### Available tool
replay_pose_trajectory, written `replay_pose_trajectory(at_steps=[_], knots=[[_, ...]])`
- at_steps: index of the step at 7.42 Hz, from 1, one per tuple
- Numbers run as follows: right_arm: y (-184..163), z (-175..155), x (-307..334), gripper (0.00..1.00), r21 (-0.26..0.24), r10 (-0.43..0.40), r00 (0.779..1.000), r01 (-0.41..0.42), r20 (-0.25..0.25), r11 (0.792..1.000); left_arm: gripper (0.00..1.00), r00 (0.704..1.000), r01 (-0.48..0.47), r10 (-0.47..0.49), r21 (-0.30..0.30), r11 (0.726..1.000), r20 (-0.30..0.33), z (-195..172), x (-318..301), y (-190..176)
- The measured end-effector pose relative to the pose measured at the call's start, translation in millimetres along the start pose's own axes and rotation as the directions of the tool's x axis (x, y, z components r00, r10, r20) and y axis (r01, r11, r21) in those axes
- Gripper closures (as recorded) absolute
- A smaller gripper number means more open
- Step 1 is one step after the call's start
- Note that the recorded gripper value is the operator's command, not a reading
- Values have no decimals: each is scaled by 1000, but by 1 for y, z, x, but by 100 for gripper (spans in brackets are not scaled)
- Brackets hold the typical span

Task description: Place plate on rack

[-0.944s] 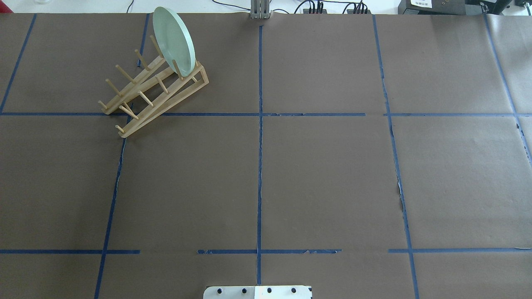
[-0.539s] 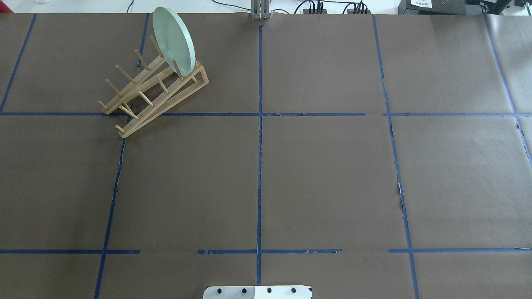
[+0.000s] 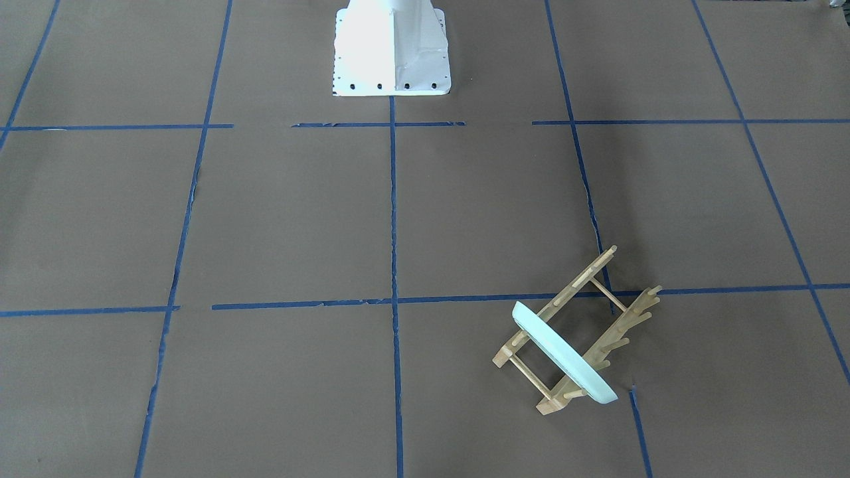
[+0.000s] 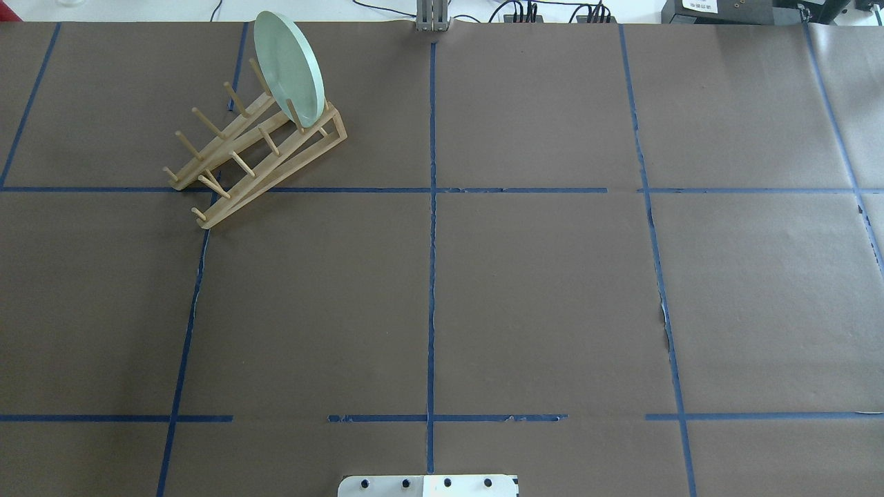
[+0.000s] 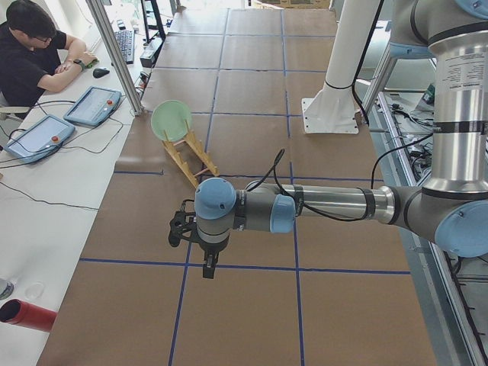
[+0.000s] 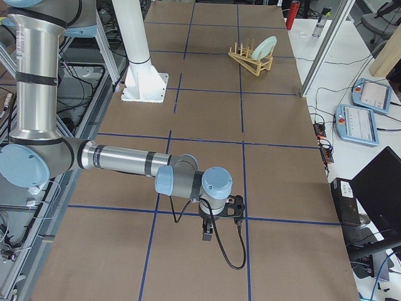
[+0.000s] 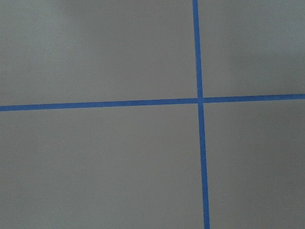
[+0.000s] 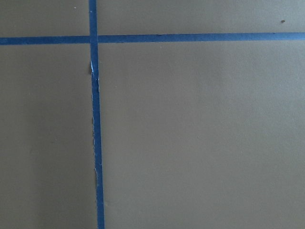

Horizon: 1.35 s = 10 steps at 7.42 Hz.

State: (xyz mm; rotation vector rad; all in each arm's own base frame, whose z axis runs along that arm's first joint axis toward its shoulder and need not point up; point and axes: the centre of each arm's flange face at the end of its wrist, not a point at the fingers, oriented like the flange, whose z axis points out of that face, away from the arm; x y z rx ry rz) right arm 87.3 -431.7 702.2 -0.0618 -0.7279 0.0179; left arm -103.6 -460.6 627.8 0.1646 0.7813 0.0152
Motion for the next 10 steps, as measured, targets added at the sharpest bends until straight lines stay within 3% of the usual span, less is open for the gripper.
replay_pose_trajectory(at_steps=[3,10], knots=[[0,0,0,0,0,0,1000,0,0,1000,0,1000,-31,31,30,999,0,-3,4,-3],[0,0,0,0,0,0,1000,0,0,1000,0,1000,-30,30,29,999,1,-3,3,-2]])
